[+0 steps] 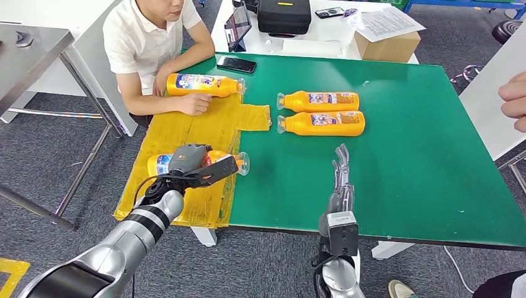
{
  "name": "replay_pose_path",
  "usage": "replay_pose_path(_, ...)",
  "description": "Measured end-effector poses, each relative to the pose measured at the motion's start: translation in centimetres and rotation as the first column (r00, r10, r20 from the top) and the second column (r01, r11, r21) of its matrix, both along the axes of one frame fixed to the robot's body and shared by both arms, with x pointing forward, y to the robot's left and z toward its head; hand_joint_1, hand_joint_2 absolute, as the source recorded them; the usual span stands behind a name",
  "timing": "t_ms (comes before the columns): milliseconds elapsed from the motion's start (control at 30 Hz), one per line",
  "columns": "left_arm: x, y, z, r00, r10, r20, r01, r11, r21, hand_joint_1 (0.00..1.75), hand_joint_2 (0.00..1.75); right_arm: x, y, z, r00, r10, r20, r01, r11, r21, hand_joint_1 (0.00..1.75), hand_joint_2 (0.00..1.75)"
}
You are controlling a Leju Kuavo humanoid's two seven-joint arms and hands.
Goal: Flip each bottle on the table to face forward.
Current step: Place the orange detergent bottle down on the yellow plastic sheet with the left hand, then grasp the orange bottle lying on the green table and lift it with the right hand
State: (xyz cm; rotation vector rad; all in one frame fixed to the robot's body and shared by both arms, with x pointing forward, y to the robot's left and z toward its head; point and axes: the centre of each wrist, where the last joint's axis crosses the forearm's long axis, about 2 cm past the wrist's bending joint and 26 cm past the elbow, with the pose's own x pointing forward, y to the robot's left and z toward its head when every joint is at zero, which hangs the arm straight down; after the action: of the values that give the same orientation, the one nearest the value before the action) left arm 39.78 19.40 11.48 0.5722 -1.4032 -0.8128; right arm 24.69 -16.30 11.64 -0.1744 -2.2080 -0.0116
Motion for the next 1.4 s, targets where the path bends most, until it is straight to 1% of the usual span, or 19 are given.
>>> replay_pose_path(133, 0.4, 0.1, 0.2, 0.999, -0.021, -0.032, 0.021, 0.999, 0.024, 0.02, 1.75, 0.1, -0.2, -0.1, 1.000, -0.001, -0.004, 0.001, 1.000, 0.005, 0.00, 0.00)
replay_pose_path(233, 0.6, 0.1, 0.3, 0.996, -0.050, -0.079, 0.052, 0.998, 0.019, 0.00, 1.75, 0.1, -0.2, -0.1, 1.000, 0.004, -0.007, -0.004, 1.000, 0.006, 0.00, 0.00)
replay_pose_path(400, 0.7, 0.2, 0.1, 0.977, -0.117, -0.176, 0.112, 0.993, -0.035, 0.00, 1.75, 0.1, -0.3, -0.4, 1.000, 0.011, -0.014, -0.010, 1.000, 0.010, 0.00, 0.00)
replay_pose_path(533, 0.8, 0.3, 0.0, 0.968, -0.146, -0.205, 0.134, 0.988, -0.074, 0.00, 1.75, 0.1, -0.3, -0.6, 1.000, 0.009, -0.018, -0.009, 1.000, 0.013, 0.00, 1.75)
replay_pose_path(667, 1.0, 0.3, 0.2, 0.953, -0.199, -0.230, 0.167, 0.975, -0.148, 0.00, 1.75, 0.1, -0.3, -0.9, 1.000, 0.010, -0.023, -0.010, 1.000, 0.019, 0.00, 1.75)
replay_pose_path(767, 1.0, 0.2, 0.3, 0.943, -0.226, -0.246, 0.188, 0.968, -0.167, 0.00, 1.75, 0.1, -0.3, -1.1, 1.000, 0.010, -0.028, -0.010, 1.000, 0.018, 0.00, 1.75)
replay_pose_path(1133, 0.9, -0.5, 0.3, 0.941, -0.234, -0.245, 0.195, 0.966, -0.172, 0.00, 1.75, 0.3, -0.2, -1.6, 0.999, 0.000, -0.041, 0.000, 1.000, 0.005, 0.00, 1.75)
replay_pose_path(1233, 0.8, -0.6, 0.3, 0.944, -0.247, -0.221, 0.206, 0.959, -0.194, 0.00, 1.75, 0.2, -0.2, -1.6, 0.999, -0.004, -0.043, 0.004, 1.000, 0.001, 0.00, 1.75)
replay_pose_path(1267, 0.7, -0.7, 0.2, 0.946, -0.258, -0.195, 0.215, 0.952, -0.217, 0.00, 1.75, 0.2, -0.3, -1.7, 0.999, -0.008, -0.043, 0.007, 1.000, -0.002, 0.00, 1.31)
replay_pose_path(1333, 0.2, -1.2, -0.1, 0.955, -0.281, -0.098, 0.240, 0.921, -0.307, 0.00, 1.75, 0.2, -0.3, -1.7, 0.999, -0.019, -0.042, 0.018, 1.000, -0.013, 0.00, 0.44)
replay_pose_path(1367, -0.2, -1.7, -0.2, 0.961, -0.277, -0.022, 0.249, 0.895, -0.371, 0.00, 1.75, 0.2, -0.3, -1.8, 0.999, -0.020, -0.045, 0.019, 1.000, -0.016, 0.00, 0.44)
replay_pose_path(1400, -0.8, -2.3, -0.2, 0.966, -0.251, 0.068, 0.255, 0.862, -0.438, 0.00, 1.75, 0.2, -0.3, -1.8, 0.998, -0.008, -0.057, 0.007, 1.000, -0.009, 0.00, 0.87)
